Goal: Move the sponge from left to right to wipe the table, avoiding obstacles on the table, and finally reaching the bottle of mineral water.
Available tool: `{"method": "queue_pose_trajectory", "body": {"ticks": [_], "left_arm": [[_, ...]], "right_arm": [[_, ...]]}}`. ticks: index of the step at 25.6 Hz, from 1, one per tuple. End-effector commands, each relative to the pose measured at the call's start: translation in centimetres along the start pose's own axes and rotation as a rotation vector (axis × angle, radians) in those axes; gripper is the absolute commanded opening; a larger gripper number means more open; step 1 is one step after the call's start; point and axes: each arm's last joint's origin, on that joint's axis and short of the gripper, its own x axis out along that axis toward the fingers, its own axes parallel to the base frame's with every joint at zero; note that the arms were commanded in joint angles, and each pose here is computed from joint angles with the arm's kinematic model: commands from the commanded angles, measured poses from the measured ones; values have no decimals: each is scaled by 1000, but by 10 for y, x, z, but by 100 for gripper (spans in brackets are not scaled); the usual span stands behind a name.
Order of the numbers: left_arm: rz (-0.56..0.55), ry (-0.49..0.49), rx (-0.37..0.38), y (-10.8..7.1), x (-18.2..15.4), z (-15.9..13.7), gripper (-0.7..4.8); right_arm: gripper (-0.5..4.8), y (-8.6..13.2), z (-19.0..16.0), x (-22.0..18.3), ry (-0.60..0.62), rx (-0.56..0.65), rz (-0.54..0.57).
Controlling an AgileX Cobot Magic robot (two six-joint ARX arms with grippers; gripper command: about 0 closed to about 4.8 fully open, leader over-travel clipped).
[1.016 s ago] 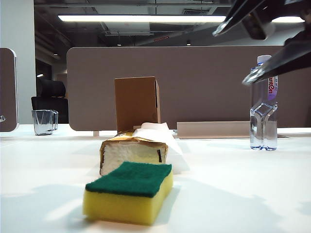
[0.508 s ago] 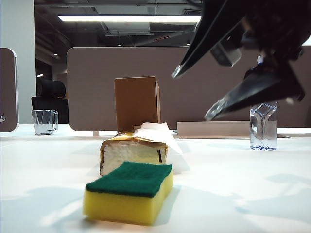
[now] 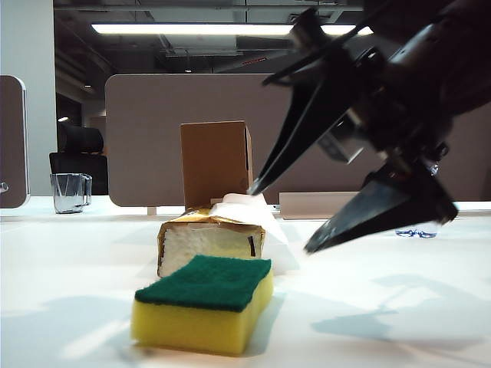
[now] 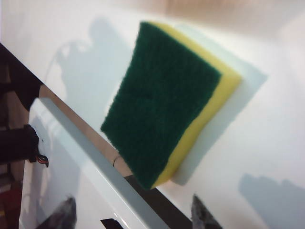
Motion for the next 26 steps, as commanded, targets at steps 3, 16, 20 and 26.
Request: {"method": "queue_pose_trajectory", "body": {"ticks": [3, 16, 20, 26], "left_arm": [[-6, -11, 9, -1, -2, 1, 343], [-6, -19, 13, -2, -4, 0, 343], [-6, -19, 13, -2, -4, 0, 343], [-6, -20, 14, -2, -5, 0, 343]], "right_arm": [[311, 3, 2, 19, -5, -18, -16], [311, -10, 11, 43, -49, 35, -82], [310, -9, 13, 45, -79, 33, -86], [310, -11, 11, 52, -61, 52, -86]]}}
